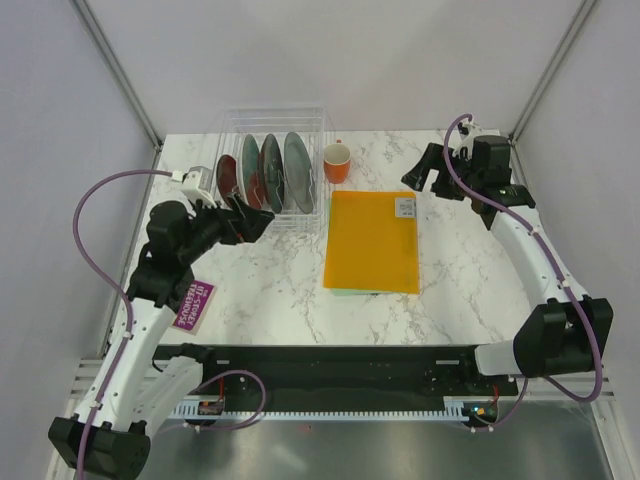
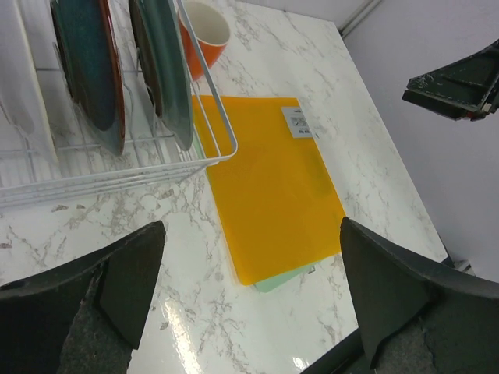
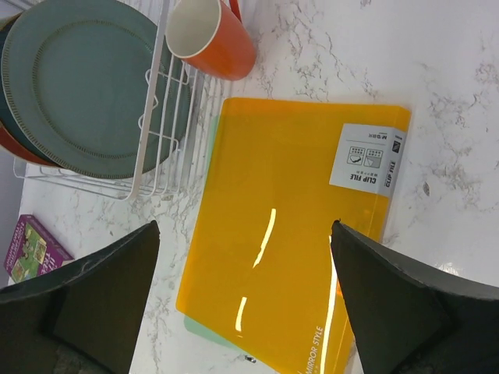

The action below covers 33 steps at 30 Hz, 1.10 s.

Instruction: Unload the plates from the dish rack

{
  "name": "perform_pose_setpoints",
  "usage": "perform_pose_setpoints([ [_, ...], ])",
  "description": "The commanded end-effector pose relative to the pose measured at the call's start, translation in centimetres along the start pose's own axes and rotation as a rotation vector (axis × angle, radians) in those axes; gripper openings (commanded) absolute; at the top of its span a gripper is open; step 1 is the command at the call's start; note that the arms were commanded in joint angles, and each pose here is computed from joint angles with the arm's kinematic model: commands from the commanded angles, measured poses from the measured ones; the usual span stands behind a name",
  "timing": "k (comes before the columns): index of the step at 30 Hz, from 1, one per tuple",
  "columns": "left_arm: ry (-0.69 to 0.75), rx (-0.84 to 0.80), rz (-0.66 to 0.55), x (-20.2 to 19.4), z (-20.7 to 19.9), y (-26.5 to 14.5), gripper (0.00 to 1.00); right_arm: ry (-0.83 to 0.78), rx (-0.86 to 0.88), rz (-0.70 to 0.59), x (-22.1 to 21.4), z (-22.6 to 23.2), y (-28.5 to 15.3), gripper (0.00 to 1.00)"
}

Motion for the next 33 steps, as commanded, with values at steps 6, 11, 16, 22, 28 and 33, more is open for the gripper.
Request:
perform_pose_setpoints([
  [6, 0.133, -0.046, -0.041, 4.4, -0.3, 3.1, 1.00, -0.031, -0.099, -0.083, 3.3, -1.0, 1.1, 0.98],
  [11, 0.108, -0.058, 0.063, 4.5, 1.3, 9.1, 1.00, -0.041, -0.117, -0.043, 2.9, -1.7, 1.9, 0.98],
  [16, 0.124, 0.083, 0.082, 4.3, 4.2, 13.6, 0.98, -0.059, -0.167, -0.032, 2.3, -3.0, 2.0, 0.98],
  [22, 0.155, 0.174, 0.089, 3.6, 5.5, 17.7, 0.94, -0.053, -0.190, -0.007, 1.4, -3.8, 2.4, 0.98],
  [28, 0.250, 0.313, 0.067, 3.9, 5.6, 20.1, 0.89, -0.044, -0.205, 0.022, 0.9, -4.5, 3.2, 0.98],
  [33, 0.314, 0.457, 0.047, 4.3, 6.6, 21.8, 0.74, -0.048, -0.216, 0.027, 0.8, -4.7, 3.2, 0.98],
])
Point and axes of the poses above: each gripper's point midway between its finger pads, its own y axis out along the fingers, its own z axis along the line the jaws close on, x = y × z, the point moved 1 cm from there along -y, back along the fingers, and after that the axes turned 9 degrees about y, right-handed, at the moved point
